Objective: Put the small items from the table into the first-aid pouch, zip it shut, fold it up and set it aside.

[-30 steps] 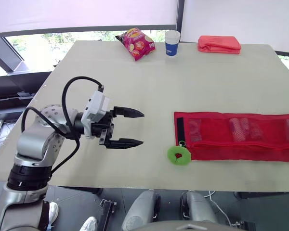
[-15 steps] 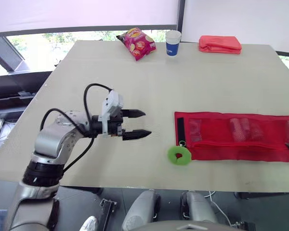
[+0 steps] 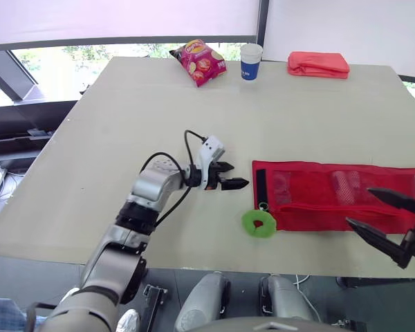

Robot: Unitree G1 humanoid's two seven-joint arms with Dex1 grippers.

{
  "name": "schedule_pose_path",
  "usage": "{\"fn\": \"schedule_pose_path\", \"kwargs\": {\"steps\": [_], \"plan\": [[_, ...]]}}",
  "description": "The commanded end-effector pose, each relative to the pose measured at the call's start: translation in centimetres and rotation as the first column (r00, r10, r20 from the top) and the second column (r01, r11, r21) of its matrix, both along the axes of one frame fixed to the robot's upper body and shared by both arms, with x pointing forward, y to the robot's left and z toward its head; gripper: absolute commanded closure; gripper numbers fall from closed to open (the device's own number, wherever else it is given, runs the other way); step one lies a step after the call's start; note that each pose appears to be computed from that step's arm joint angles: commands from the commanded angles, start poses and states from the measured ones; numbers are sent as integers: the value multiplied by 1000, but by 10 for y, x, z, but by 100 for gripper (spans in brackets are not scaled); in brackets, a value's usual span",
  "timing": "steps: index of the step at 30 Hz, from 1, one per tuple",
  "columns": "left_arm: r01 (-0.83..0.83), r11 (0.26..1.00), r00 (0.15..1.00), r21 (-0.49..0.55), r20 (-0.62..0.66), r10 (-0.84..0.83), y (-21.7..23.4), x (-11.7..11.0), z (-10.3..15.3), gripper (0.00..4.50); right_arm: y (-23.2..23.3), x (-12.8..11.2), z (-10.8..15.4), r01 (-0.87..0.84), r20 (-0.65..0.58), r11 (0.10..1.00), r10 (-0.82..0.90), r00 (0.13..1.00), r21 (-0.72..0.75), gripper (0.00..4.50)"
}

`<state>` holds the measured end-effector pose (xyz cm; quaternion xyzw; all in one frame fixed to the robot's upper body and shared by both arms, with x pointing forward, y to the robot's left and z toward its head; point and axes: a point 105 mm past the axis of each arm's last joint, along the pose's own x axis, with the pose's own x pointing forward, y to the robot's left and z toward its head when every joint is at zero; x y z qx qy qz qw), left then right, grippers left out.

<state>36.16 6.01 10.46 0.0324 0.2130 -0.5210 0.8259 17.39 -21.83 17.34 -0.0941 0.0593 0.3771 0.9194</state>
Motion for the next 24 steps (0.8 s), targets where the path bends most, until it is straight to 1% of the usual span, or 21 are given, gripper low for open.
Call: {"fn": "schedule_pose_path", "kwargs": {"steps": [1, 7, 9, 11, 13, 14, 15, 18, 19, 20, 21, 22, 23, 24], "plan": [[58, 998, 998, -13, 9, -58, -23, 3, 1, 0, 6, -10, 3, -39, 43, 998, 41, 998, -50, 6], [44, 999, 999, 6, 29, -44, -45, 16, -7, 0, 11, -14, 3, -37, 71, 999, 39, 997, -31, 6], [50, 998, 998, 35, 43, -51, -49, 18, -12, 0, 13, -17, 2, -42, 74, 998, 44, 996, -36, 6], [70, 994, 995, 86, 64, -76, -53, 19, -21, 0, 13, -18, 1, -42, 74, 998, 44, 996, -37, 6], [98, 989, 994, 113, 44, -104, -58, 15, -32, 0, 14, -20, 0, -43, 73, 998, 46, 996, -36, 6], [116, 986, 992, 122, 35, -121, -60, 12, -36, 26, 15, -20, 0, -47, 73, 998, 50, 996, -38, 1], [126, 984, 991, 128, 29, -131, -61, 10, -39, 26, 16, -21, 0, -54, 71, 998, 57, 996, -43, 1], [134, 984, 990, 118, 24, -138, -62, 9, -40, 144, 18, -23, 0, -63, 75, 997, 67, 995, -48, 0], [135, 985, 990, 112, 24, -138, -62, 10, -40, 160, 18, -23, 0, -64, 78, 997, 67, 995, -48, 0], [126, 988, 991, 93, 23, -128, -61, 11, -37, 194, 18, -23, 1, -67, 86, 996, 72, 994, -54, 0], [114, 991, 993, 75, 24, -116, -60, 13, -34, 244, 19, -23, 1, -73, 91, 996, 78, 993, -58, 0], [104, 993, 994, 55, 26, -106, -59, 15, -30, 265, 19, -23, 1, -77, 93, 995, 83, 992, -62, 0], [96, 995, 995, 39, 29, -97, -58, 17, -26, 320, 19, -23, 0, -80, 94, 995, 86, 992, -64, 0], [84, 996, 996, 26, 36, -85, -55, 20, -22, 355, 19, -23, 1, -80, 98, 995, 86, 992, -61, 0]]}}
